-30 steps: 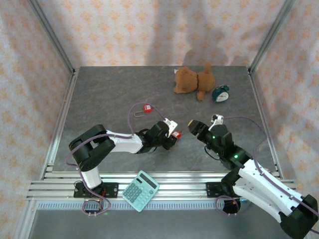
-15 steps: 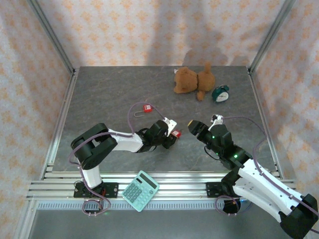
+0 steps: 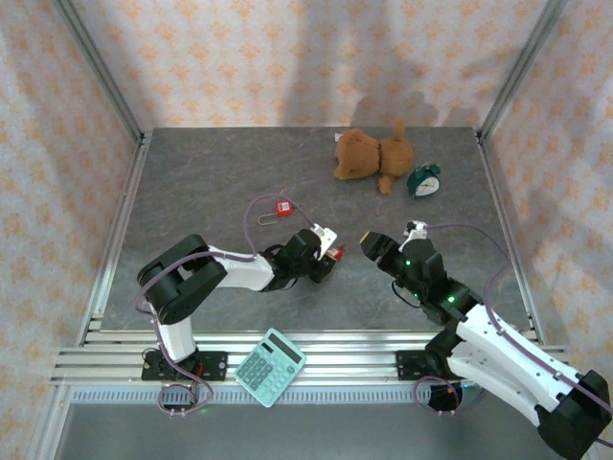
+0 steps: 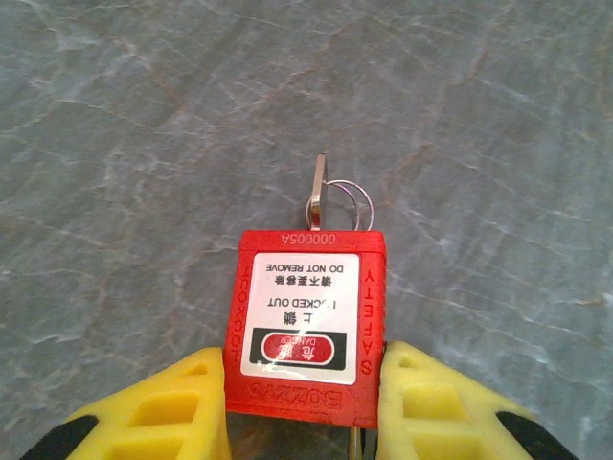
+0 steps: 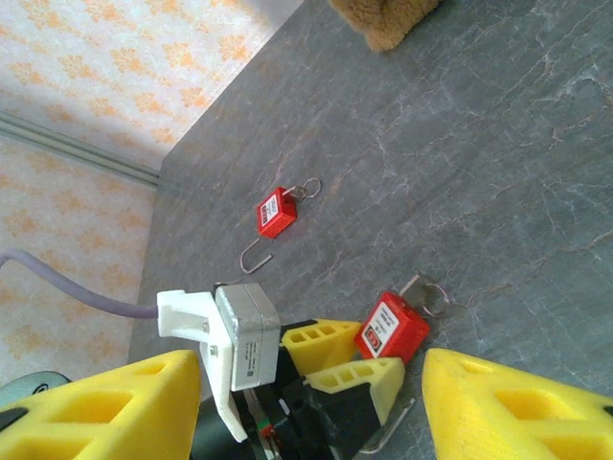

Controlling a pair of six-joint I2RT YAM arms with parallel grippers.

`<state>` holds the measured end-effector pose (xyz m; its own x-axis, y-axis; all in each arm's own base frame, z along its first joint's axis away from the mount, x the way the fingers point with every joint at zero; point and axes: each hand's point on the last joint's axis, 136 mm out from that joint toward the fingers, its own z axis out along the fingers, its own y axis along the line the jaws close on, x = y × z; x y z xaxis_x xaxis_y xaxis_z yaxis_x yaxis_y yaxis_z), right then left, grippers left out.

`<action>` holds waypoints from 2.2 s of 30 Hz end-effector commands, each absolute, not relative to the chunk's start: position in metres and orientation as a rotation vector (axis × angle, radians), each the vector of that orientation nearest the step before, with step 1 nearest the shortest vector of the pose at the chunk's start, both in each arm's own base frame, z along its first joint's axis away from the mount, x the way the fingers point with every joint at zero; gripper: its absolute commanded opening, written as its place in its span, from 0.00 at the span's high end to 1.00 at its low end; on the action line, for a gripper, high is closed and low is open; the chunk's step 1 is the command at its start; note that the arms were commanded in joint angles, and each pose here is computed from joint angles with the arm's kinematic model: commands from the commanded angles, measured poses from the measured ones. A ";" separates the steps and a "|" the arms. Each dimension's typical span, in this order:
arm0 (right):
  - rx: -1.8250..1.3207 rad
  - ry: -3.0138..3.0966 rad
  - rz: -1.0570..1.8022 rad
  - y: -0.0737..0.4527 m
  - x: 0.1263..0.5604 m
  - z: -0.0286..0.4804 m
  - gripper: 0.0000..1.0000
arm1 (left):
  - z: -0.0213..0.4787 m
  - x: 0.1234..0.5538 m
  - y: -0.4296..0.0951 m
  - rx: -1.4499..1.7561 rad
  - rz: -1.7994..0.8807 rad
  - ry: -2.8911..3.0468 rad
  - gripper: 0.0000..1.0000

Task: Unlock with the key

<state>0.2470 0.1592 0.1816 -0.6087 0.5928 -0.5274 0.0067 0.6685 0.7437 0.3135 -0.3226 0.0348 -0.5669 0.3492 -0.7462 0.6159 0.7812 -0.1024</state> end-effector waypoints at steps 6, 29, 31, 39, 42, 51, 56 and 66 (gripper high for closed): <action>0.445 2.060 0.914 0.159 0.249 0.189 0.38 | 0.026 0.334 -0.295 0.696 -0.227 2.243 0.62; 0.292 1.931 0.748 0.131 0.242 0.299 0.01 | 0.258 0.317 -0.206 0.421 -0.044 1.889 0.00; 0.366 1.901 0.700 0.120 0.248 0.309 0.01 | 0.267 0.305 -0.193 0.427 -0.043 1.874 0.00; 0.494 1.958 0.210 0.071 0.270 0.280 0.01 | 0.256 0.274 -0.122 0.237 0.071 1.629 0.00; 0.397 1.939 0.238 0.082 0.274 0.277 0.01 | 0.253 0.262 -0.087 0.069 0.096 1.488 0.00; 0.280 1.796 0.269 0.089 0.280 0.279 0.01 | 0.218 0.267 -0.031 -0.099 0.232 1.555 0.00; 0.443 1.803 0.222 0.071 0.281 0.267 0.01 | 0.196 0.277 -0.016 -0.092 0.354 1.580 0.00; 0.388 1.842 0.216 0.074 0.279 0.255 0.01 | 0.149 0.308 0.022 -0.273 0.379 1.654 0.00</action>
